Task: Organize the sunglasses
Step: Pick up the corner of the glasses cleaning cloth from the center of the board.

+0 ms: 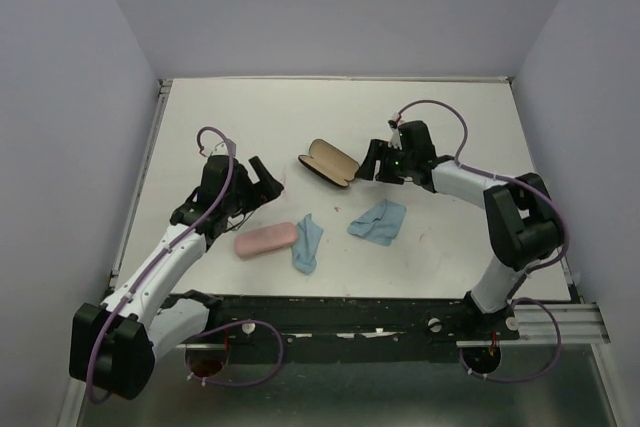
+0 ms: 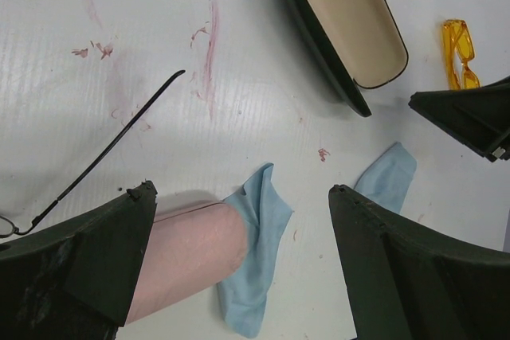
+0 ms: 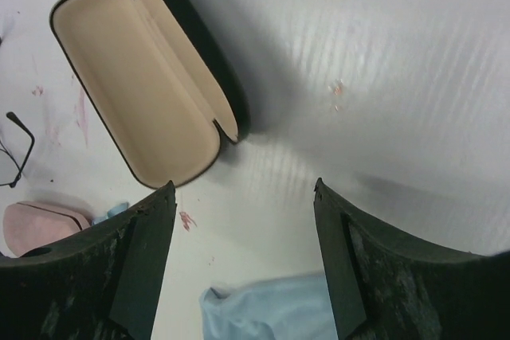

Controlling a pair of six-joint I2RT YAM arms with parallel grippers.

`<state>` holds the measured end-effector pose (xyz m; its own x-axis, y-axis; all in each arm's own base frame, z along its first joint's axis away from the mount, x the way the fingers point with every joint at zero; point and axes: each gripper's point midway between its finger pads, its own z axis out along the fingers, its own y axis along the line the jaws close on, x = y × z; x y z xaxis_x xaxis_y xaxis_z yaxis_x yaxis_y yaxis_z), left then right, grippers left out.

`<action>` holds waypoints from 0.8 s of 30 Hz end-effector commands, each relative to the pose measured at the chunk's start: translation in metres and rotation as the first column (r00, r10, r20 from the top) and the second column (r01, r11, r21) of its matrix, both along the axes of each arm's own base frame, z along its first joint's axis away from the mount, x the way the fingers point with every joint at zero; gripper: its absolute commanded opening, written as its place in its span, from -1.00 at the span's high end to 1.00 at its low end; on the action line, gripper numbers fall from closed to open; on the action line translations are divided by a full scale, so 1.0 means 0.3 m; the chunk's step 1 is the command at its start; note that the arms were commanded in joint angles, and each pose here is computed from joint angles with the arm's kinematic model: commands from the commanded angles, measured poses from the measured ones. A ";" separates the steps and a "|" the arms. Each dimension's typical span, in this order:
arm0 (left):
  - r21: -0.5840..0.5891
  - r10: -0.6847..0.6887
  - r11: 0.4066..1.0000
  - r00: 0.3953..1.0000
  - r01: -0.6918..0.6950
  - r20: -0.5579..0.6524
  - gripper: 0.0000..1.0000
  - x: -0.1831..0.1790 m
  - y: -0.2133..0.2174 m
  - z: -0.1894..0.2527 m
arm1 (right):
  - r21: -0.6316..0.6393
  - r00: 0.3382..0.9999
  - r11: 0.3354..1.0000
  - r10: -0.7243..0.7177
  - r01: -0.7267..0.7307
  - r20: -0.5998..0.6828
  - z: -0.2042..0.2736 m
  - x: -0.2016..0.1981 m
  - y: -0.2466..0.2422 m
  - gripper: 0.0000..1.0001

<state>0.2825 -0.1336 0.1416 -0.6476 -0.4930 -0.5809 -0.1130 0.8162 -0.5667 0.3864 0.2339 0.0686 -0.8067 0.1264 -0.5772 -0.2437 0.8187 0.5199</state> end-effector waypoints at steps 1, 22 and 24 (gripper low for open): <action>-0.060 -0.084 0.995 0.996 0.084 0.014 -0.98 0.006 -0.070 -0.001 | -0.032 0.985 0.985 -0.172 0.172 0.018 0.037 -0.047 -0.089 -0.55; 0.005 -0.284 0.958 0.955 0.286 -0.087 -0.97 -0.009 -0.326 -0.119 | -0.356 0.894 0.876 -0.407 0.324 -0.188 -0.157 -0.565 -0.241 -0.04; 0.010 -0.283 0.958 0.955 0.285 -0.087 -0.97 -0.010 -0.325 -0.118 | -0.354 0.897 0.879 -0.400 0.318 -0.187 -0.168 -0.559 -0.228 -0.04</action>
<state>0.2716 -0.2276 0.0968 -0.8233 -0.2700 -0.4992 0.0622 0.8314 -0.5522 0.2171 0.1710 0.0288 -0.8768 0.2492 -0.4112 0.1425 0.9515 0.2728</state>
